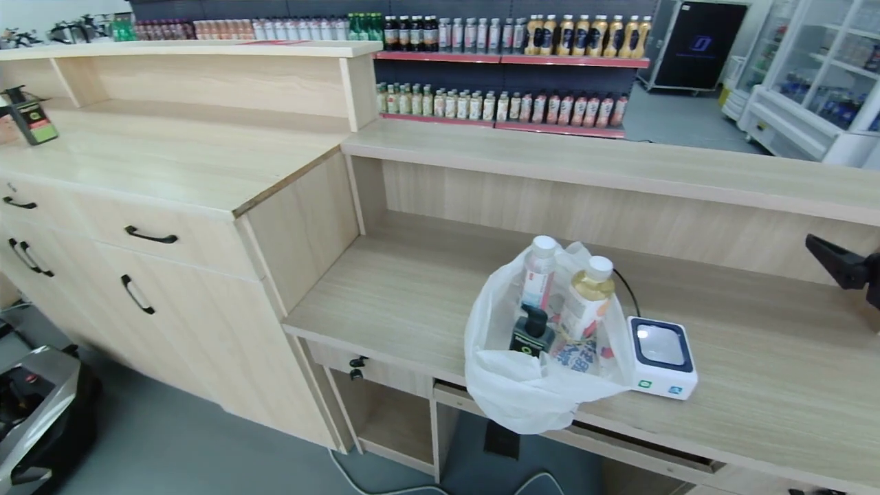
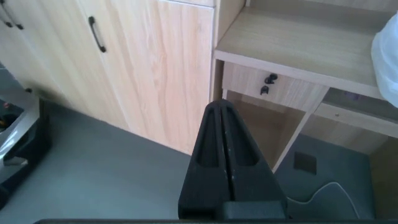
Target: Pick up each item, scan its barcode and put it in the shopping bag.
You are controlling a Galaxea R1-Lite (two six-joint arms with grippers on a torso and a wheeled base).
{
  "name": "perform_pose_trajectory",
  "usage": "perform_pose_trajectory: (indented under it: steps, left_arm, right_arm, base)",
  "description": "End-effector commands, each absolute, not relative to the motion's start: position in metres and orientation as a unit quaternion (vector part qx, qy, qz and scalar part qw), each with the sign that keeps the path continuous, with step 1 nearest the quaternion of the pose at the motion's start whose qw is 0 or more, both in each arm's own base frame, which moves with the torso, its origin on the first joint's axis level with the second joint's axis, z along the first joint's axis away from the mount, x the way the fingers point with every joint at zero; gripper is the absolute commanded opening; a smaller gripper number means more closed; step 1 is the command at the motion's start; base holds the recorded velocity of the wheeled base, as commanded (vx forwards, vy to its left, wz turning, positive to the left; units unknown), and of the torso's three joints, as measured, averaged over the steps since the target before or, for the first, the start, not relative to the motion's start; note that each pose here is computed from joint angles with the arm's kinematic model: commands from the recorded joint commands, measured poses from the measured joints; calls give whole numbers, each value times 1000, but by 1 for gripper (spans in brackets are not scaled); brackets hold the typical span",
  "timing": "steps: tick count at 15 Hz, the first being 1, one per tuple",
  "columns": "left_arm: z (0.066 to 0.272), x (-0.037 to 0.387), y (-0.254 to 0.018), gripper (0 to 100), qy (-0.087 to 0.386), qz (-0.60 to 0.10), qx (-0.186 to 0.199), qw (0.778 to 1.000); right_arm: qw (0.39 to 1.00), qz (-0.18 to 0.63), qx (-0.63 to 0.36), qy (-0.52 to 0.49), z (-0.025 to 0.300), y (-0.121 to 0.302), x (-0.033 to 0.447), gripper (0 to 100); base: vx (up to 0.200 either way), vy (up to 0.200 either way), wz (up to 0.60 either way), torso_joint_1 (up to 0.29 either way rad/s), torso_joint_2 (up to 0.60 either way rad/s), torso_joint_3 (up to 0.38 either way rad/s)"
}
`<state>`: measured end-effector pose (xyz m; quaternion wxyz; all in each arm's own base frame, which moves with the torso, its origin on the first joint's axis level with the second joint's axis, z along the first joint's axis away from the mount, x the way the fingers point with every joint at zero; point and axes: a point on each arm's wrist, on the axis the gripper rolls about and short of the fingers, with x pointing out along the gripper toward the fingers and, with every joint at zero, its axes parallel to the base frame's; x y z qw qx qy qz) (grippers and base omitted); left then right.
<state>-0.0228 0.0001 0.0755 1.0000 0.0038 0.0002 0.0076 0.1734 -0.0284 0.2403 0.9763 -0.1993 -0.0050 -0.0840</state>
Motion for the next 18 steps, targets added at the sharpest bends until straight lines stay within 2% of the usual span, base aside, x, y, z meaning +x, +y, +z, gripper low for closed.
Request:
perform_pose_trajectory:
  steps: [1, 4, 6, 8, 12, 14, 18]
  left_arm:
    - [75, -23, 0, 0, 0, 8, 4, 1000]
    - [75, -23, 0, 0, 0, 8, 4, 1000]
    - [75, -23, 0, 0, 0, 8, 4, 1000]
    - [75, -23, 0, 0, 0, 8, 4, 1000]
    - [75, -23, 0, 0, 0, 8, 4, 1000]
    - [75, -23, 0, 0, 0, 8, 4, 1000]
    - [75, -23, 0, 0, 0, 8, 4, 1000]
  right_arm:
    - [977, -103, -183, -31, 253, -22, 155, 100]
    - [978, -127, -159, -50, 257, -14, 134, 100]
    - [978, -132, -140, -79, 260, -13, 113, 100]
    - [978, -129, -137, -85, 249, -11, 94, 100]
    - [990, -93, -99, -33, 184, -5, 65, 100]
    - [995, -61, -75, -19, 134, -2, 33, 100]
    - [997, 45, -58, -25, 104, 1, -5, 100]
  base:
    - [0, 0, -600, -2, 2, 2]
    - [0, 0, -600, -2, 4, 1]
    - [0, 0, 0, 0, 0, 0]
    - [0, 0, 0, 0, 0, 0]
    - [0, 0, 0, 32, -63, -29]
    - [0, 0, 0, 63, -141, -61]
    - [0, 0, 0, 0, 0, 0]
